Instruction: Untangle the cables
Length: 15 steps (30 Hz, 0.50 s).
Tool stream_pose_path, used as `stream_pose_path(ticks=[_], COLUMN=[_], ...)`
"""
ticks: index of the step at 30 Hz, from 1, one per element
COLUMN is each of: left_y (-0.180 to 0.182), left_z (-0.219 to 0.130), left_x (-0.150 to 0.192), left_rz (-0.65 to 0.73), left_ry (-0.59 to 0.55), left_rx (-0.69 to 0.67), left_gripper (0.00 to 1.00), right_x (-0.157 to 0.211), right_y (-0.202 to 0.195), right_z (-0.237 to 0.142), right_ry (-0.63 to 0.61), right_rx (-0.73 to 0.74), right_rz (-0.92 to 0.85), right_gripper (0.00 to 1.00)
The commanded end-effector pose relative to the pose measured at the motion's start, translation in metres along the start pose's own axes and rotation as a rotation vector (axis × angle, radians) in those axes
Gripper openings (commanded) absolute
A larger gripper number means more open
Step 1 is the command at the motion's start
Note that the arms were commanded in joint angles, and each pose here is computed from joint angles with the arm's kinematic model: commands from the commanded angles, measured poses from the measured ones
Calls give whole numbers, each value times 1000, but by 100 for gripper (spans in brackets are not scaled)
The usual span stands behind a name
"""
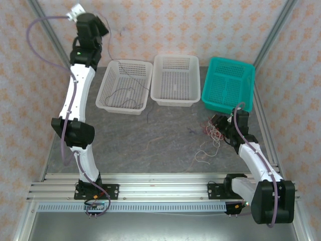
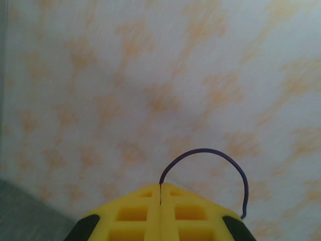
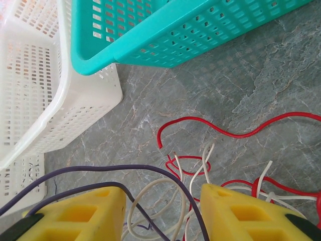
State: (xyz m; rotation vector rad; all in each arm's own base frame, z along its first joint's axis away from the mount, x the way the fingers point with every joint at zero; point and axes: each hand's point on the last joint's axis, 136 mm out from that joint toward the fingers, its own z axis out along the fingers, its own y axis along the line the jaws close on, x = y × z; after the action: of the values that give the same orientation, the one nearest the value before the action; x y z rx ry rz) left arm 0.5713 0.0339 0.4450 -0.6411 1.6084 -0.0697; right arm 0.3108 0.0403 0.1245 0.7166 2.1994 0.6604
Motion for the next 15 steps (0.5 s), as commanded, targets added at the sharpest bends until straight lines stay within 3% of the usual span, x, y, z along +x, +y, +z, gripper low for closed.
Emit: stream_pose_path(ticks=[1,6,9,10,13,14,15], left_y=[41,77,81,80,67,62,58], left_z=[12,33,37,37,30,24,18], left_x=[47,130,160,164,157,149,142], left_rz=[151,308,333,333,337,346,355], left_ry=[62,209,297,313,338,344,351], left_rx=[-156,-225,-202,-192,-139,-128,-126], left_gripper=[0,0,0,10,55,65,70], right_x=[5,6,5,4,3,3,3], right_y=[0,1,3,3,4,4,4], right_z=[-4,-7,-8,-8,-10,-10,-10], right_ry=[1,2,2,1,-1,-1,-3], right_rx=[-10,-11,-14,-14,-12,-12,-10], right_rz=[-7,-6,-1,1,2,3,4], right_gripper=[43,43,43,43,44,44,44])
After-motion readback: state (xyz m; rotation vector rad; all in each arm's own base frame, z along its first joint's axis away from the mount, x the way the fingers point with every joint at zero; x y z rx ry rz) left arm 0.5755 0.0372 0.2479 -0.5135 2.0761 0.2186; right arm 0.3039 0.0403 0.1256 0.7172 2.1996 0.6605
